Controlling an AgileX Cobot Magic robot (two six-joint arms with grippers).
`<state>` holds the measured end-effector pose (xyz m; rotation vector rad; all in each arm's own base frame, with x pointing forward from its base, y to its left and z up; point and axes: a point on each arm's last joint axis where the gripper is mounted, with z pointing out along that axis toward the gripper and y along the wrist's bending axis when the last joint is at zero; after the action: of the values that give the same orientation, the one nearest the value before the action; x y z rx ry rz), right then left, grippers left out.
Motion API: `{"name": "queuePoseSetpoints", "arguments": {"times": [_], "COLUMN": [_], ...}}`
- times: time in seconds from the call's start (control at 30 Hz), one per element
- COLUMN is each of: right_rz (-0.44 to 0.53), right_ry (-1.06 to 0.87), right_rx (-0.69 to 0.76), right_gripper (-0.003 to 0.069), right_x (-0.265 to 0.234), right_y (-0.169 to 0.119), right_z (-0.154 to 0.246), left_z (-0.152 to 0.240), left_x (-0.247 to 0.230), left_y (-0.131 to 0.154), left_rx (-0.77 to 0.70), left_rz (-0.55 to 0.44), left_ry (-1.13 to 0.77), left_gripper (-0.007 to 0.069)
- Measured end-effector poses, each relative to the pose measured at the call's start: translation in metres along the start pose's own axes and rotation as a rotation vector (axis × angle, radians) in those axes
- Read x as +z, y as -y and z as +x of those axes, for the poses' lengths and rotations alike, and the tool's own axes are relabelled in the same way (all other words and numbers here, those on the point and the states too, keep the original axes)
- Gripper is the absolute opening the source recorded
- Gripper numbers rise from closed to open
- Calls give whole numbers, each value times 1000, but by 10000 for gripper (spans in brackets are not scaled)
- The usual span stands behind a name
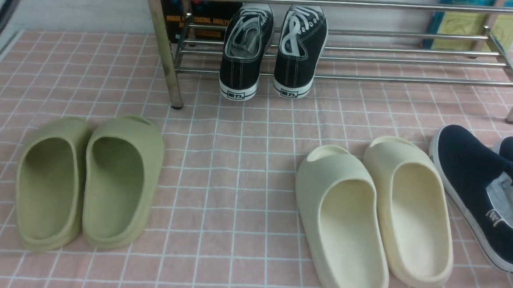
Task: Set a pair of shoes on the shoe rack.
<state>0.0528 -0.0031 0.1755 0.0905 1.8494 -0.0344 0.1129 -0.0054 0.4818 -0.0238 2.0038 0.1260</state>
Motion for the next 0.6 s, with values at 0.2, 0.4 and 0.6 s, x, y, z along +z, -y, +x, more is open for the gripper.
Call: {"name": "queuePoseSetpoints", "arguments": {"times": [0.2, 0.4, 0.6], "right_rz": [0, 0, 0], "right_ry": [0, 0, 0], "right_rx": [0, 0, 0], "right_gripper": [240, 240, 240], "right_x": [0, 0, 0], "right_y": [0, 0, 0], "right_z": [0, 0, 0], "left_z": [70, 103, 106], "left_x": [-23, -25, -23], "left_y": [-26, -33, -30], "left_rx": [-90, -103, -100], "left_rz": [-18, -30, -15], "left_ry": [-1, -35, -55], "left_gripper": [33, 33, 33]}}
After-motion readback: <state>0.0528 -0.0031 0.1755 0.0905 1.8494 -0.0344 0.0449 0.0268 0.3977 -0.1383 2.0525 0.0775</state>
